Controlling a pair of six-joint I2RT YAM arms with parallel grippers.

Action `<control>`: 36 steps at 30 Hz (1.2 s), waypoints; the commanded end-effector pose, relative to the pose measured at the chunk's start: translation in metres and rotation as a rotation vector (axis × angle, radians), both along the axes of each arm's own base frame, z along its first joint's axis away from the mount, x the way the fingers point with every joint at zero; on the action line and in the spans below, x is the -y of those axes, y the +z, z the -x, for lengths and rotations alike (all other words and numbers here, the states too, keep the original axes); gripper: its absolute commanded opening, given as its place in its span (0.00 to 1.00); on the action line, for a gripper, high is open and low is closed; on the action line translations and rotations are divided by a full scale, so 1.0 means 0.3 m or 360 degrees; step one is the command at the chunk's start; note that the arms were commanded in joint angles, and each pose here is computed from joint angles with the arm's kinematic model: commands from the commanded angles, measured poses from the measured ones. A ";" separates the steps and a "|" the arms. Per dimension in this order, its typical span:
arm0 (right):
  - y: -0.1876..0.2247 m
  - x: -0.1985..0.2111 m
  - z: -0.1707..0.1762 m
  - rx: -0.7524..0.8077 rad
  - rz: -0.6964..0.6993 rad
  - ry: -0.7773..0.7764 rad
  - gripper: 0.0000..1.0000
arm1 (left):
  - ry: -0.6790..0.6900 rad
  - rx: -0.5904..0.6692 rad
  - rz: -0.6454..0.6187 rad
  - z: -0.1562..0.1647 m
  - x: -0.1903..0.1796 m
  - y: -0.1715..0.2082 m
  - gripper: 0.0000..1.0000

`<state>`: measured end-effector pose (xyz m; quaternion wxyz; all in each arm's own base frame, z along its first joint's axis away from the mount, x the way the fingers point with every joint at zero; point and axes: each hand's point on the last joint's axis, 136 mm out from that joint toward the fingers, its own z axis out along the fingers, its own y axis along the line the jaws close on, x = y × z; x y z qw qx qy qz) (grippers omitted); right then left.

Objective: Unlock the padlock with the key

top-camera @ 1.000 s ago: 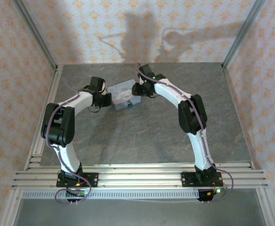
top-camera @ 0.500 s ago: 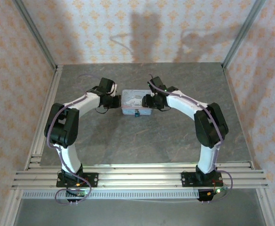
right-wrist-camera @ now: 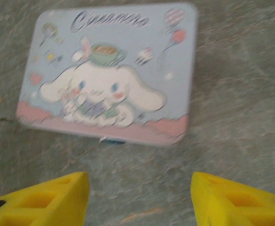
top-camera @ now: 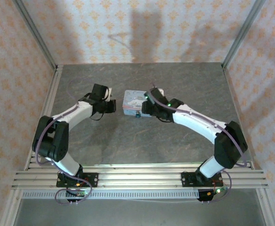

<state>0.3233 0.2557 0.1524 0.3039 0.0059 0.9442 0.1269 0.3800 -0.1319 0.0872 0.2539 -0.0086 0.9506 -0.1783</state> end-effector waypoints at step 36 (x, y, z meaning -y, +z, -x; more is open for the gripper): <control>-0.359 -0.195 -0.162 -0.0040 0.0282 -0.0124 0.51 | -0.0159 0.0148 0.0206 0.322 0.069 -0.002 0.00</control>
